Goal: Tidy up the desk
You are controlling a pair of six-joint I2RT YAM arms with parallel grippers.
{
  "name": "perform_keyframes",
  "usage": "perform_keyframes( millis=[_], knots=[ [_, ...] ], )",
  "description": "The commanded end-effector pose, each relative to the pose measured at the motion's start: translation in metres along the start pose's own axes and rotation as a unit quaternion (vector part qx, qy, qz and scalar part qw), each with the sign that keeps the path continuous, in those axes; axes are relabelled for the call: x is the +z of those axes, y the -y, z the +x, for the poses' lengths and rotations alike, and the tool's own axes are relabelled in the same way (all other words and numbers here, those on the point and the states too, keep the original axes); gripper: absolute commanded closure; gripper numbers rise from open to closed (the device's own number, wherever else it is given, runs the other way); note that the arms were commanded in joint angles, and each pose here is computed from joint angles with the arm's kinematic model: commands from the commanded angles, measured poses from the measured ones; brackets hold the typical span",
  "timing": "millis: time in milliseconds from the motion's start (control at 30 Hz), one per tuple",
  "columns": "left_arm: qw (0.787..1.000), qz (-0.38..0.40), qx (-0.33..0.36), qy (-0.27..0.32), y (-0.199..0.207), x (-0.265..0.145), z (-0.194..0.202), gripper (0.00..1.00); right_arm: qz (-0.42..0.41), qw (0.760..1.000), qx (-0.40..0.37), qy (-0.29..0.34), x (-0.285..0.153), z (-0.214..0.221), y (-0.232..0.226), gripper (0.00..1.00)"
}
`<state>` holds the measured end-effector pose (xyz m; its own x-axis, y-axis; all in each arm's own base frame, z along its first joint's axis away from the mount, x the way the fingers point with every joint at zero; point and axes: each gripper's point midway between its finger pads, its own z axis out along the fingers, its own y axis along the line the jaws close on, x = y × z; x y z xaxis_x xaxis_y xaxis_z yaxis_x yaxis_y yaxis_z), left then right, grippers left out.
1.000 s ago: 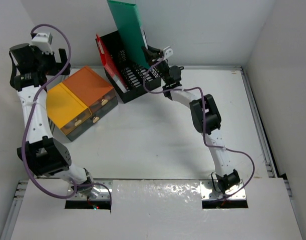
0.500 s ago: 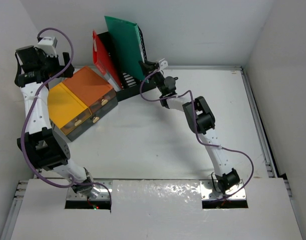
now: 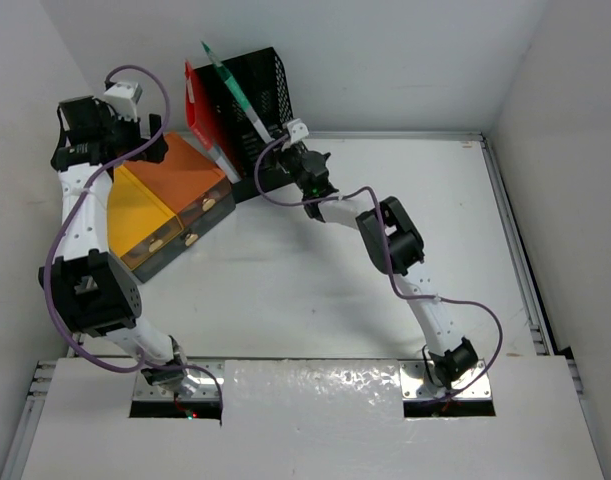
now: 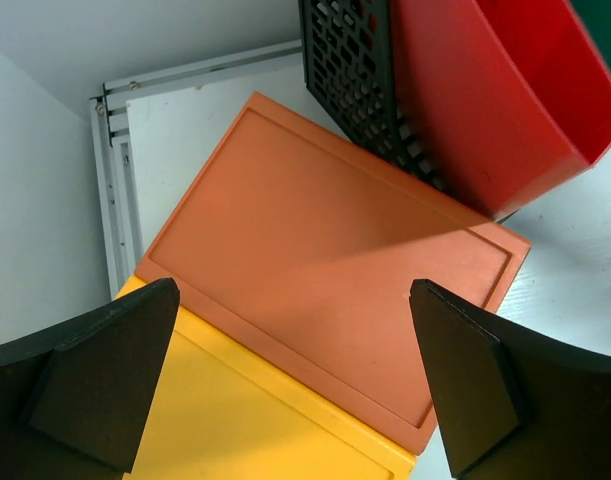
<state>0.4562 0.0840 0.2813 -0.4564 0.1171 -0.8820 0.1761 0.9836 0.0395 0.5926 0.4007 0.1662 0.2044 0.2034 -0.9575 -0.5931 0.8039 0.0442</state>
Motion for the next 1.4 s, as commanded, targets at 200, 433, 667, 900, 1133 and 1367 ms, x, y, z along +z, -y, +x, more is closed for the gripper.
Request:
perform_keyframes(
  millis=[200, 433, 667, 900, 1133, 1367],
  knots=[
    [0.999, -0.001, 0.04, 0.018, -0.004, 0.001, -0.002, 0.01, 0.07, 0.996, -0.044, 0.017, 0.059, -0.088, 0.03, 0.44],
    [0.999, -0.002, 0.049, 0.012, -0.005, 0.005, 0.006, 0.01, 0.054, 0.996, -0.054, 0.045, 0.064, -0.103, 0.023, 0.8],
    [0.999, 0.0, 0.051, 0.013, -0.004, 0.005, 0.009, 0.01, 0.041, 0.993, -0.059, 0.092, 0.063, -0.135, 0.011, 1.0],
    [0.999, 0.004, 0.052, 0.015, -0.002, 0.004, 0.009, 0.01, 0.088, 0.972, -0.095, 0.196, 0.051, -0.208, -0.001, 1.0],
    [0.999, 0.004, 0.053, 0.013, -0.003, 0.006, 0.011, 0.0, 0.11, 0.958, -0.097, 0.247, 0.047, -0.221, -0.006, 1.0],
    [0.999, 0.005, 0.053, 0.005, -0.004, 0.011, 0.018, 0.0, 0.104, 0.959, -0.112, 0.237, 0.053, -0.191, -0.007, 1.0]
  ],
)
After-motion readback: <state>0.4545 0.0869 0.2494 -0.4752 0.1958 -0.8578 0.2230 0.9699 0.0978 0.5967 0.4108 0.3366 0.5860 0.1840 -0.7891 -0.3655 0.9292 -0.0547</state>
